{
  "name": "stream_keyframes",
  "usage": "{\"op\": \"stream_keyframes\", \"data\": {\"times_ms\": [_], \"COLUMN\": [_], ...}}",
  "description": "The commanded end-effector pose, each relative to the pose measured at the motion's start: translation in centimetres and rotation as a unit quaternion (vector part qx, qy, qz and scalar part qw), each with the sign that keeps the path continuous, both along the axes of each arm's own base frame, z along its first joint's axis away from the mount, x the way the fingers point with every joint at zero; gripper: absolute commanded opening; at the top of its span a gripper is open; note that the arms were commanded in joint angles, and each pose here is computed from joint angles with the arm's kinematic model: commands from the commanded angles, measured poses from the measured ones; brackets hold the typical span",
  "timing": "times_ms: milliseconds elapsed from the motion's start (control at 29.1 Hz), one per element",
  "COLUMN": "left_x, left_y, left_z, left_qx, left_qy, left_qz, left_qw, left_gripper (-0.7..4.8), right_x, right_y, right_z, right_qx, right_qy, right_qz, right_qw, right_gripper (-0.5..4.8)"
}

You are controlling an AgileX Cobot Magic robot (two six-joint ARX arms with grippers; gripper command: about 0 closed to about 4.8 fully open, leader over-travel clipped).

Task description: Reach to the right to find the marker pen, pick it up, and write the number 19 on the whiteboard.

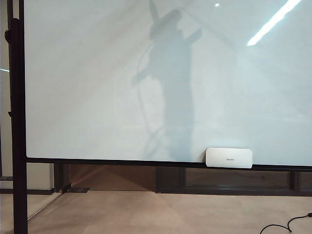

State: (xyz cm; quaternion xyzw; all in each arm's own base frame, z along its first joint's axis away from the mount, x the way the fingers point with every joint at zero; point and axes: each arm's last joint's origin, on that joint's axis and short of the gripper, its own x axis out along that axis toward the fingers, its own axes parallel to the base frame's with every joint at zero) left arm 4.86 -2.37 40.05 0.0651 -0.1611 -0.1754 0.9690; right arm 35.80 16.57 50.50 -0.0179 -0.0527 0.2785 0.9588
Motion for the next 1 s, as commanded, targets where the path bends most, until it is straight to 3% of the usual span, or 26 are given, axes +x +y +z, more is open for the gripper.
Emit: {"op": "stream_keyframes", "data": {"times_ms": [34, 69, 172, 275, 516, 585, 791, 997], "left_x": [0.1, 0.1, 0.1, 0.0, 0.0, 0.0, 0.1, 0.1], "left_y": [-0.2, -0.2, -0.4, -0.5, -0.5, -0.5, -0.5, -0.5], "left_z": [0.2, 0.2, 0.2, 0.2, 0.1, 0.1, 0.0, 0.0], "left_qx": [0.003, 0.004, 0.022, 0.027, 0.03, 0.031, 0.033, 0.033], "left_qy": [-0.01, -0.011, -0.02, -0.023, -0.02, -0.019, -0.014, -0.013], "left_qz": [-0.018, -0.021, -0.048, -0.061, -0.066, -0.066, -0.066, -0.064], "left_qw": [1.0, 1.0, 0.998, 0.998, 0.997, 0.997, 0.997, 0.997], "left_gripper": [-0.05, -0.05, -0.05, -0.05, -0.05, -0.05, -0.05, -0.05], "right_x": [-0.4, -0.3, 0.5, 0.3, -1.0, -0.9, -0.7, -0.5], "right_y": [1.8, 2.5, 2.9, 3.1, 5.2, 5.0, 4.9, 4.5], "right_z": [0.3, -0.1, -0.8, -0.7, -0.7, -0.8, -0.7, -0.7], "right_qx": [0.029, 0.036, 0.051, 0.049, 0.014, 0.018, 0.016, 0.012], "right_qy": [-0.066, -0.079, -0.077, -0.082, -0.097, -0.088, -0.099, -0.099], "right_qz": [0.009, 0.035, 0.047, -0.065, -0.12, -0.163, -0.123, -0.125], "right_qw": [0.997, 0.996, 0.995, 0.993, 0.988, 0.983, 0.987, 0.987], "right_gripper": [-0.04, -0.04, -0.04, -0.04, -0.04, -0.04, -0.04, -0.04]}}
